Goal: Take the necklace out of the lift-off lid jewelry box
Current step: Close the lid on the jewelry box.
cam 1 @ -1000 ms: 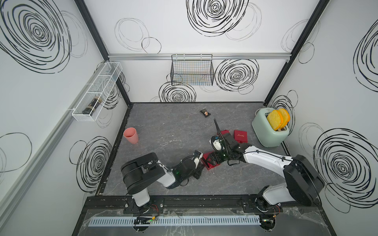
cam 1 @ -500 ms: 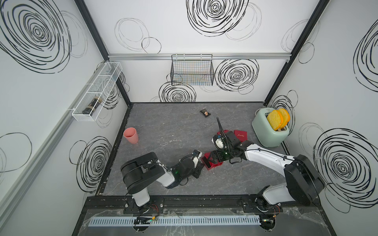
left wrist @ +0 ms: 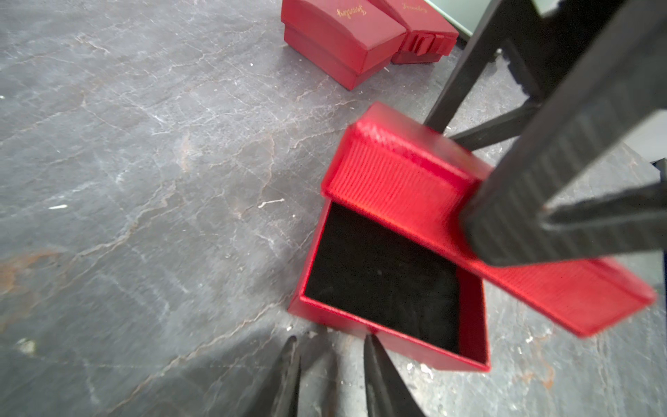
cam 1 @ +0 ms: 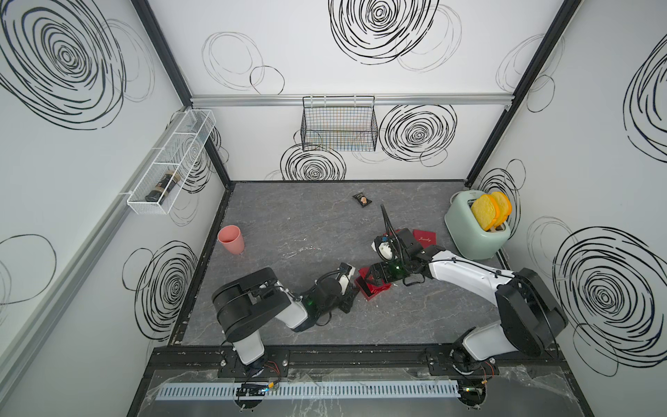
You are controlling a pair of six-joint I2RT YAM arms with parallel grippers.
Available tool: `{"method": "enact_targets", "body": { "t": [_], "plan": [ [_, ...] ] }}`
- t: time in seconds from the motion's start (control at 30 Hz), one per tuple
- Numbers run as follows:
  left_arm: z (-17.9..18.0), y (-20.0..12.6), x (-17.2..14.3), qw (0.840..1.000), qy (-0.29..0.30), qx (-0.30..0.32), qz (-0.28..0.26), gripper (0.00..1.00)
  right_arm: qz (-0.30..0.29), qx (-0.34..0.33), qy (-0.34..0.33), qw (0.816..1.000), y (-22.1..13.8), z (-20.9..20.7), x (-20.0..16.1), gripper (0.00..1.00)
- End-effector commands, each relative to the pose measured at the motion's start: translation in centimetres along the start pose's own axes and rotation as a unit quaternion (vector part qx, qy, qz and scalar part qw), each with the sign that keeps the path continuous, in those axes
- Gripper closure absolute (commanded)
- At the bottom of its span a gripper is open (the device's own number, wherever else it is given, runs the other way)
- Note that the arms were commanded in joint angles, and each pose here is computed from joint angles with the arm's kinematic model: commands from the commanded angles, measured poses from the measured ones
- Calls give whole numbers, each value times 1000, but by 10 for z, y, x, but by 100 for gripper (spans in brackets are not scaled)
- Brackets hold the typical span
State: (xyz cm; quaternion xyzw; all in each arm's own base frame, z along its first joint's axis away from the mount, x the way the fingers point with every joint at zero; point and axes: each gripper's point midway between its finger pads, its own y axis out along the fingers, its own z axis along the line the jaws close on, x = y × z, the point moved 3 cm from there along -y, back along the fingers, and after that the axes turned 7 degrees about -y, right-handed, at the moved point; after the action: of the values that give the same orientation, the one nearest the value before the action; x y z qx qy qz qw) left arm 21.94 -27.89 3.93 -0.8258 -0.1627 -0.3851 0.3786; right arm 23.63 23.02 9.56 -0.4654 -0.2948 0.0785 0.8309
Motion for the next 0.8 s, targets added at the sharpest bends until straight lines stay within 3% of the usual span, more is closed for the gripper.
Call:
{"method": "enact_targets", "body": {
  "t": [0.0, 0.77],
  "plan": [
    [-5, -2, 14, 999, -1, -17, -29, 66, -5, -12, -8, 1000, -8, -3, 8, 15],
    [-7, 4, 17, 999, 1, -21, -27, 67, 18, 44, -5, 999, 7, 5, -3, 15]
  ]
}}
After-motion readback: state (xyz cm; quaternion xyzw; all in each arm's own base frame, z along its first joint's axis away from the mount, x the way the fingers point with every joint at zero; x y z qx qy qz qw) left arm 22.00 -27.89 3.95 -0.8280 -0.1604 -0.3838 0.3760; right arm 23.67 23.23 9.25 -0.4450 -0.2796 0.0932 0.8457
